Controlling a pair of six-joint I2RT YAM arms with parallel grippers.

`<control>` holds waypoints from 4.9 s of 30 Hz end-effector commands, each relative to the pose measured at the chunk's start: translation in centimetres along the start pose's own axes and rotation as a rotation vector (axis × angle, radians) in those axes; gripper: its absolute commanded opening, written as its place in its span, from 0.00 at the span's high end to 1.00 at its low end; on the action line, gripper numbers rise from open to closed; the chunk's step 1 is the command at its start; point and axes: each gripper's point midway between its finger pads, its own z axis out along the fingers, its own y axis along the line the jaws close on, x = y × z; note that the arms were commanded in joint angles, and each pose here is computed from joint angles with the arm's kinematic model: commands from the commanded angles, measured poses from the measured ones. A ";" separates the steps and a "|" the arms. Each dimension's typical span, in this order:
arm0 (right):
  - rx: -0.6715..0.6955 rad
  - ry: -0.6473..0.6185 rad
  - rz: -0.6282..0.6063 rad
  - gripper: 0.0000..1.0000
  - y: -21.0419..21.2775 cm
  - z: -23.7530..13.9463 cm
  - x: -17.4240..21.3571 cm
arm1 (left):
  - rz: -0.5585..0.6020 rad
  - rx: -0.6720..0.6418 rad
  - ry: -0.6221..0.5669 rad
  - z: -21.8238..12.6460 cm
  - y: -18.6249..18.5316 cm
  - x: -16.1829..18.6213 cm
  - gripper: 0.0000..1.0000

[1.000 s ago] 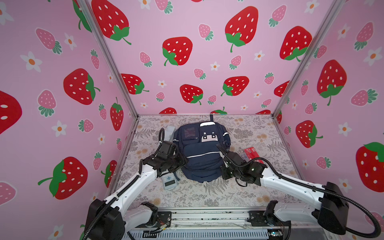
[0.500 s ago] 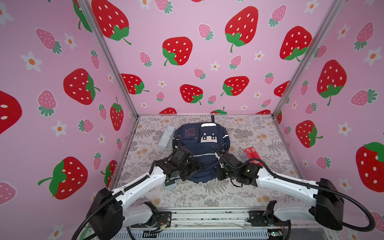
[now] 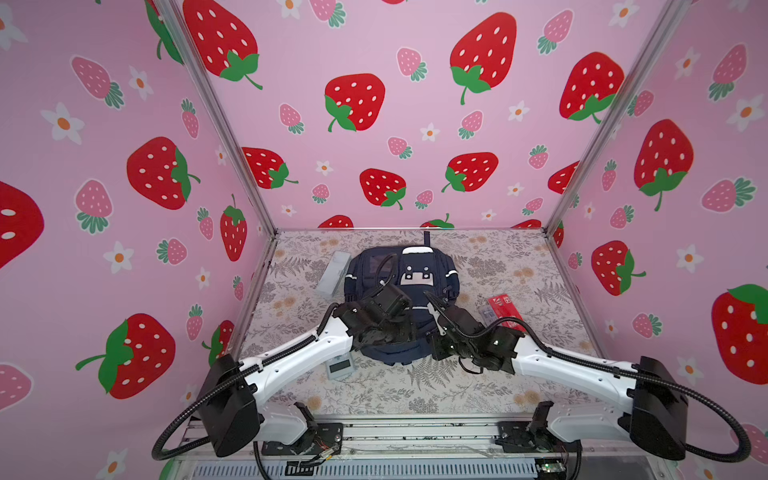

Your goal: Pack the student bag

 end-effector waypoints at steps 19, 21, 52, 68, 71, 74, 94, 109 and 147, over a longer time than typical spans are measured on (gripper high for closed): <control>-0.114 -0.113 0.120 1.00 0.6 -2.9 -4.2 | 0.777 0.020 -0.122 -0.6 -0.4 1.0 0.18; -0.111 -0.110 0.122 1.00 0.5 -3.0 -4.2 | 0.772 -0.038 -0.103 0.5 0.1 0.3 0.19; 0.251 -0.004 0.142 1.00 -13.4 -0.3 -4.0 | 0.607 0.140 -0.102 -1.9 -0.3 1.7 1.00; 0.239 -0.072 0.152 0.55 -13.0 -2.8 -5.9 | 0.566 0.218 -0.154 -3.4 -3.8 0.7 0.35; 0.229 -0.118 0.171 0.53 -12.5 -4.9 -6.5 | 0.608 0.096 -0.245 -5.9 -2.6 -1.8 0.26; 0.202 -0.152 0.192 0.52 -11.9 -5.9 -7.1 | 0.644 -0.040 -0.271 -7.7 -0.7 -3.9 0.11; 0.050 -0.087 0.311 0.62 -11.6 0.2 -8.0 | 0.814 -0.150 0.112 3.3 2.5 -1.2 0.02; -0.073 -0.048 0.386 0.66 -16.7 4.3 -10.7 | 0.871 -0.208 0.027 4.3 1.9 -1.9 0.61; -0.290 -0.023 0.367 0.66 -15.9 8.2 -10.1 | 0.829 -0.137 0.119 6.8 2.2 -0.6 1.00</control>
